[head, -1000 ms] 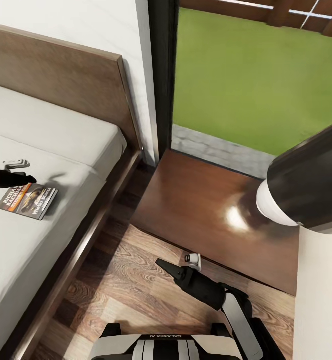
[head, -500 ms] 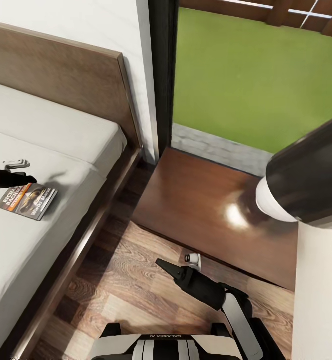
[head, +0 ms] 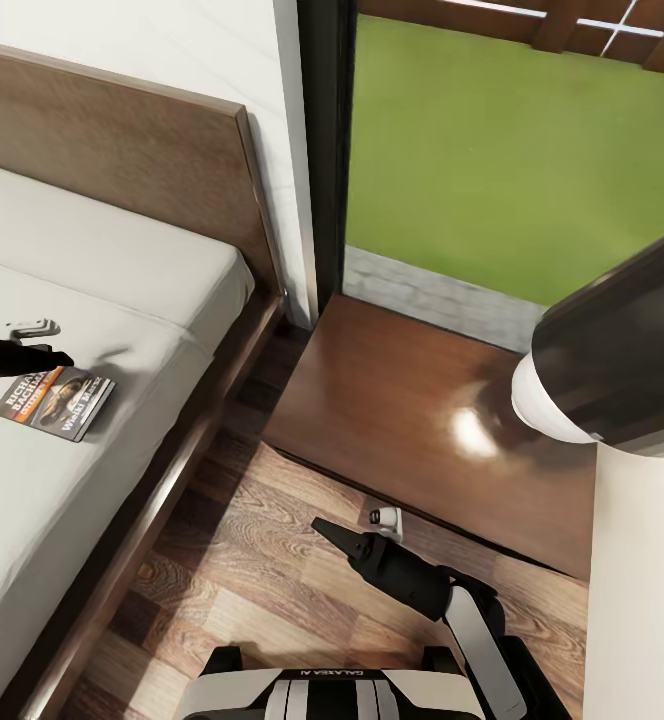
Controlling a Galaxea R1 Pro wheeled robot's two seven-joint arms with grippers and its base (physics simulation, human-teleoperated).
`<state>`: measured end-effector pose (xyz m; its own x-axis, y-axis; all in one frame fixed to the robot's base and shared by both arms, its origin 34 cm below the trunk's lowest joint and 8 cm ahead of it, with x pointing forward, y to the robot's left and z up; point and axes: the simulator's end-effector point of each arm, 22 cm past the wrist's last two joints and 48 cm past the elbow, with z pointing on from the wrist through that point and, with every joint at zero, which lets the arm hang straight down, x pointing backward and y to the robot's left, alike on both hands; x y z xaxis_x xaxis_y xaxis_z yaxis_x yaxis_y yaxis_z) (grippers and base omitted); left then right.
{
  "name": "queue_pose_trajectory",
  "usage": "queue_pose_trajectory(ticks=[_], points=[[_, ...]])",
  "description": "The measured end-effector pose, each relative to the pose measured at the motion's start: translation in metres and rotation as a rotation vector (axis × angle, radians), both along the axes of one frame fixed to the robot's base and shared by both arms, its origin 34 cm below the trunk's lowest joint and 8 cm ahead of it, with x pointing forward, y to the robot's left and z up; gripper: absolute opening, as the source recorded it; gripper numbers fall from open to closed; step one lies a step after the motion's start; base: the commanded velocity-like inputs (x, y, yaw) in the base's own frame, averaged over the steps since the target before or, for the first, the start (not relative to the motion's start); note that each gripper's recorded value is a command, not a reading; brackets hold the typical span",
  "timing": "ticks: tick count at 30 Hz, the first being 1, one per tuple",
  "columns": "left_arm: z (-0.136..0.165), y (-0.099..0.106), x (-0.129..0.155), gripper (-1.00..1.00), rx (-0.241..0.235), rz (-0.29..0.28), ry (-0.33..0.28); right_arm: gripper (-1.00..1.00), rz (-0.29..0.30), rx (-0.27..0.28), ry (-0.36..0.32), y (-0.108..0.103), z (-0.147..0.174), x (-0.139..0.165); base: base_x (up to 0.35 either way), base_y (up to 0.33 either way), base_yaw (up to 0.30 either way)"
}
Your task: In the bedroom, move the book from the bed onto either nightstand, and place the two sandals side by side next to the bed.
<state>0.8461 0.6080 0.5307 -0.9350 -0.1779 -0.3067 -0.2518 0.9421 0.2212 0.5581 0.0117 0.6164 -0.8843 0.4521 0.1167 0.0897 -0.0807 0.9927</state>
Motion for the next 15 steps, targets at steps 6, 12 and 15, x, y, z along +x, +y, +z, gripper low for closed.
queue_pose_trajectory(ticks=[6,12,15], points=[[0.0000,0.0000,0.0000,1.00,0.000,0.000,0.000,1.00,0.000,0.000,0.000,0.0000,0.0000,0.0000,0.000,0.000,0.000],[0.0000,0.0000,0.0000,1.00,0.000,0.000,0.000,1.00,0.000,0.000,0.000,0.0000,0.0000,0.0000,0.000,0.000,0.000],[0.0000,0.0000,0.0000,1.00,0.000,0.000,0.000,1.00,0.000,0.000,0.000,0.0000,0.0000,0.0000,-0.007,0.000,0.000]])
